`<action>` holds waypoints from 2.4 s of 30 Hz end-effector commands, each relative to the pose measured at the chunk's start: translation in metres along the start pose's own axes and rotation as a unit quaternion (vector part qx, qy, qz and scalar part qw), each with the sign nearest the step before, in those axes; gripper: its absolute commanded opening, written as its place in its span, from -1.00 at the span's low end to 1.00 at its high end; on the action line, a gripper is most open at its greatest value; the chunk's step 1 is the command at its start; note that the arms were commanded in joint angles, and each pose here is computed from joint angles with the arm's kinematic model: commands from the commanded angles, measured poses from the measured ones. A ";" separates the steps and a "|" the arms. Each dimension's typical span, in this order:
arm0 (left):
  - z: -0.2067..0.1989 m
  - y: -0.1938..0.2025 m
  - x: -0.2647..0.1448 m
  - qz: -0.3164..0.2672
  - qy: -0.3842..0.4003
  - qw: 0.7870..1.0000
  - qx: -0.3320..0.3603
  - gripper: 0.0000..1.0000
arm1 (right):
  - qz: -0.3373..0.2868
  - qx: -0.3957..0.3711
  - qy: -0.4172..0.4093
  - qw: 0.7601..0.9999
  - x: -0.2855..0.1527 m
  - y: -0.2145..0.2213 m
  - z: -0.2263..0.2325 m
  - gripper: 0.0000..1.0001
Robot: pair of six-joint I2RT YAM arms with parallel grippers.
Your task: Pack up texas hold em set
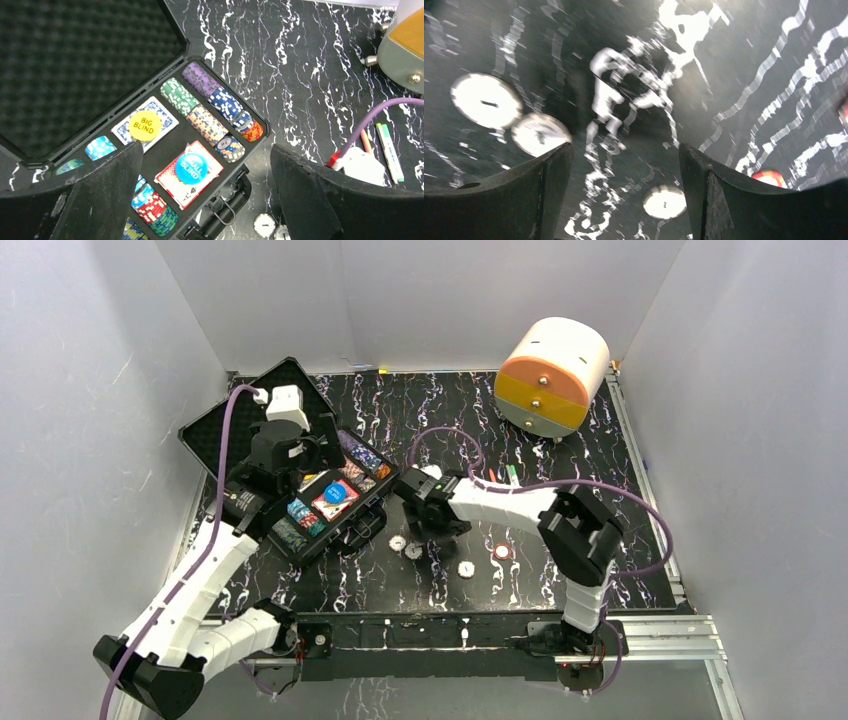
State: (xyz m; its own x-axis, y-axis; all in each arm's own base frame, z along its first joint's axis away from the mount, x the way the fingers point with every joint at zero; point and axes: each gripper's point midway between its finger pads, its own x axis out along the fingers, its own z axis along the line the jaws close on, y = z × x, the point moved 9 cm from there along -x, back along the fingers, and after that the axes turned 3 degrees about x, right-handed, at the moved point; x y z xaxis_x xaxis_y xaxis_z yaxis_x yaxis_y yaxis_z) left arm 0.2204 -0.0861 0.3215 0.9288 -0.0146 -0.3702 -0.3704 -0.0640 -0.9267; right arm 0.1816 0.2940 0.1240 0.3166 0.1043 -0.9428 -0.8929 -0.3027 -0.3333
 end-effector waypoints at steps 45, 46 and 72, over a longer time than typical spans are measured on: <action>-0.056 0.111 0.017 0.192 0.316 0.927 -0.065 0.88 | -0.130 0.298 -0.208 0.923 -0.071 -0.043 -0.037 -0.08; -0.058 0.114 0.017 0.185 0.326 0.925 -0.067 0.86 | -0.131 0.315 -0.222 0.913 -0.074 -0.047 -0.036 -0.08; -0.105 0.129 0.043 0.056 0.366 0.916 -0.157 -0.10 | -0.040 0.487 -0.382 0.784 -0.092 -0.057 -0.021 -0.08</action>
State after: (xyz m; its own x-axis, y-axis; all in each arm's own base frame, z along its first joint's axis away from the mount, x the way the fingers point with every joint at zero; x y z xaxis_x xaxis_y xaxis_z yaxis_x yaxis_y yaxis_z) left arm 0.2059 -0.1973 0.1832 0.6386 -0.7113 -0.2936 -0.6185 -0.2474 -0.7458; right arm 0.2114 0.2817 0.2127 0.4216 0.6781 -0.6021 -0.8156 0.5738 0.0751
